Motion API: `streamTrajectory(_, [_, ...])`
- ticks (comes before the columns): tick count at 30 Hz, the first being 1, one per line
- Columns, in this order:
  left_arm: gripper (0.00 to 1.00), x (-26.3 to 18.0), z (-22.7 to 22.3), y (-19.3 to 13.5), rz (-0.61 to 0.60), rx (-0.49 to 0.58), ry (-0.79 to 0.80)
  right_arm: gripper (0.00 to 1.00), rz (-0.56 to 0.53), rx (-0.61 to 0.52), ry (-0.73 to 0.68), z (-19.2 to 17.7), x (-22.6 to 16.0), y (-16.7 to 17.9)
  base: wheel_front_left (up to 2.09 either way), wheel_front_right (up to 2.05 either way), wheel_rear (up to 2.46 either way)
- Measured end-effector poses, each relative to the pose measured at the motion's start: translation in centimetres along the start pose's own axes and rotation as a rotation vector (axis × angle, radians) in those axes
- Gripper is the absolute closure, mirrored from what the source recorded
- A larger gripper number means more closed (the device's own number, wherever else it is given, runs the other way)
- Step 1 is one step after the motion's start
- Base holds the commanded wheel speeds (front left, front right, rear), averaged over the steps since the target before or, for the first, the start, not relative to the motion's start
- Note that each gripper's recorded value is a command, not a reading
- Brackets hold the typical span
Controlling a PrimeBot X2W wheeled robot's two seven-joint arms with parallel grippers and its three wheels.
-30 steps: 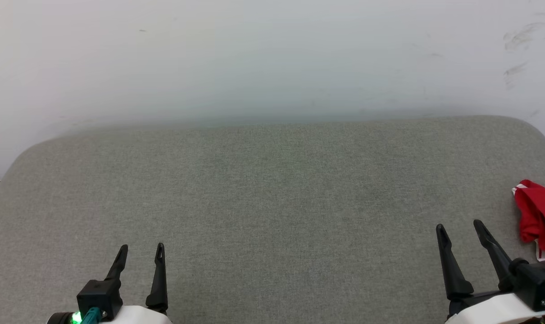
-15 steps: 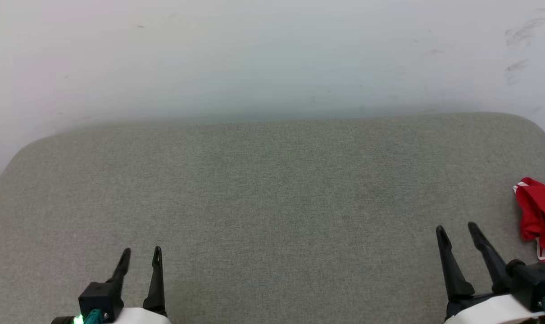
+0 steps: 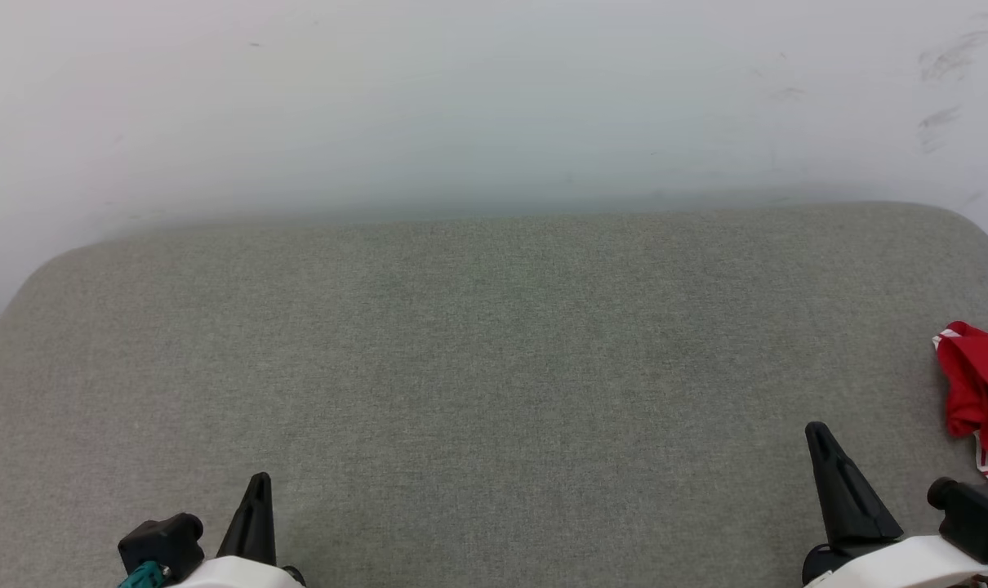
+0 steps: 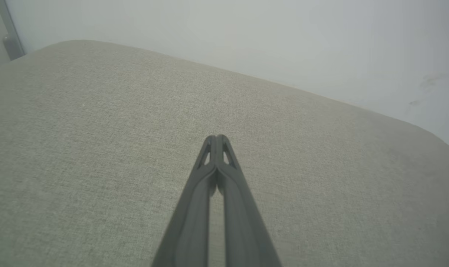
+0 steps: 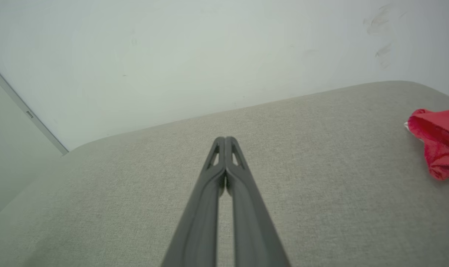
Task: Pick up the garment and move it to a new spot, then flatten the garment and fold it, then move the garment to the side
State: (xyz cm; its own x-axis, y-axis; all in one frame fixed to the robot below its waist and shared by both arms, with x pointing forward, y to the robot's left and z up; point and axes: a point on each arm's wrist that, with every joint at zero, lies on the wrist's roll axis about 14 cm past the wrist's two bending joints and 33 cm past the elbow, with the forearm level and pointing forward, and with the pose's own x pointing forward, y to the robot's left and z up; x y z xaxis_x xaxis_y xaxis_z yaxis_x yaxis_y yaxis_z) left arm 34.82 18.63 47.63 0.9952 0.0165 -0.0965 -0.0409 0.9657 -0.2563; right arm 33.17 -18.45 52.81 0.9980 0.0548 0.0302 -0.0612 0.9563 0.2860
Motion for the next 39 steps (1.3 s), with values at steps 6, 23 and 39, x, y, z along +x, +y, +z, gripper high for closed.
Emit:
streamTrajectory(6, [1.0,0.5,0.0,0.1,0.011,-0.114,0.018,1.0,0.0,0.112,0.001,-0.2,0.4,-0.1,0.0,0.0,0.0])
streamTrajectory(23, [1.0,1.4,0.1,0.5,0.029,-0.389,0.053,1.0,-0.012,0.386,0.006,-0.8,1.4,-0.6,0.0,0.0,0.0])
streamTrajectory(39, [1.0,1.9,0.3,0.4,0.022,-0.61,0.063,1.0,-0.023,0.598,0.003,-1.0,2.3,-1.1,0.0,0.0,0.0])
